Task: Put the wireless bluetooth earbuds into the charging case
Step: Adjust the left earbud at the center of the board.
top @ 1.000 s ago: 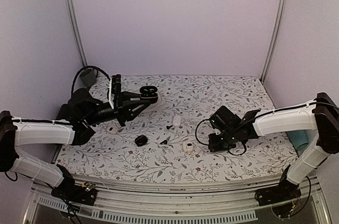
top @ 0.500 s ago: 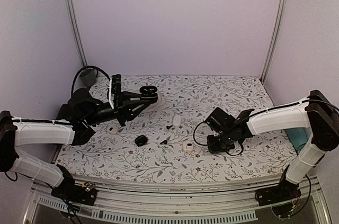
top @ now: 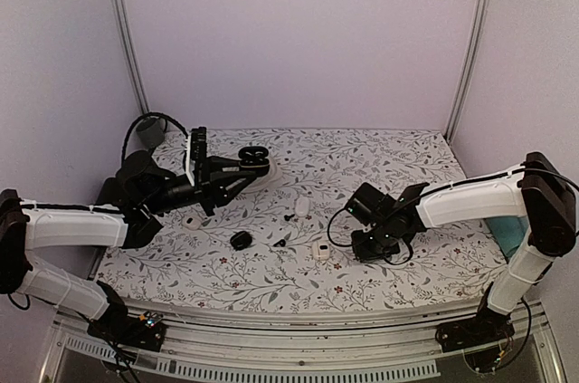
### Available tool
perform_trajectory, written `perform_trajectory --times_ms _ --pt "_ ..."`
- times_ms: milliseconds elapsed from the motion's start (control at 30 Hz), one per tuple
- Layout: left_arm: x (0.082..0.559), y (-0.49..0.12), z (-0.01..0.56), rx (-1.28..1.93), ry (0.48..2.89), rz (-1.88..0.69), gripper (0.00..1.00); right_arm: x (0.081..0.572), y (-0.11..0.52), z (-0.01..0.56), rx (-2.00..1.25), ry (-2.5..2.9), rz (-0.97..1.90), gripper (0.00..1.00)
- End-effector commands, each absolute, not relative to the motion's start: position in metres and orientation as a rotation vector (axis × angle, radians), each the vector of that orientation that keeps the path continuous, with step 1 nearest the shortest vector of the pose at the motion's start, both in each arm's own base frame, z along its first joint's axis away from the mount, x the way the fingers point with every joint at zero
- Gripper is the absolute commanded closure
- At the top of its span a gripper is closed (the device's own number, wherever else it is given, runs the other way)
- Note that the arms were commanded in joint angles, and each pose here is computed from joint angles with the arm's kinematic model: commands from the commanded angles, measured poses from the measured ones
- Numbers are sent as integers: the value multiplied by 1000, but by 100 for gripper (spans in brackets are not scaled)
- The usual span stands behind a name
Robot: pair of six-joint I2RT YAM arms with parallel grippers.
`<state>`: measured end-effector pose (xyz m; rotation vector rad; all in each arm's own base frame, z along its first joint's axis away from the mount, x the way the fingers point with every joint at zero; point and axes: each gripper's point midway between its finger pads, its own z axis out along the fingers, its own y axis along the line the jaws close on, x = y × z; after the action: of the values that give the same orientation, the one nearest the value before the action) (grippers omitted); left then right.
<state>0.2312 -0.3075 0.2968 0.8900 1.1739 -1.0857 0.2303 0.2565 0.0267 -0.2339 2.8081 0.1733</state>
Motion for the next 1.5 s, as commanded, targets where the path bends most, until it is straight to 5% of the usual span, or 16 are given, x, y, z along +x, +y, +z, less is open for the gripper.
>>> perform_trajectory --times_ms 0,800,1467 --pt "232 -304 313 876 1131 -1062 100 232 257 34 -194 2803 142 74" --pt "233 -303 312 872 1135 -1060 100 212 260 20 -93 2860 323 64" --pt "232 -302 314 871 1134 -1054 100 248 259 19 -150 2807 257 58"
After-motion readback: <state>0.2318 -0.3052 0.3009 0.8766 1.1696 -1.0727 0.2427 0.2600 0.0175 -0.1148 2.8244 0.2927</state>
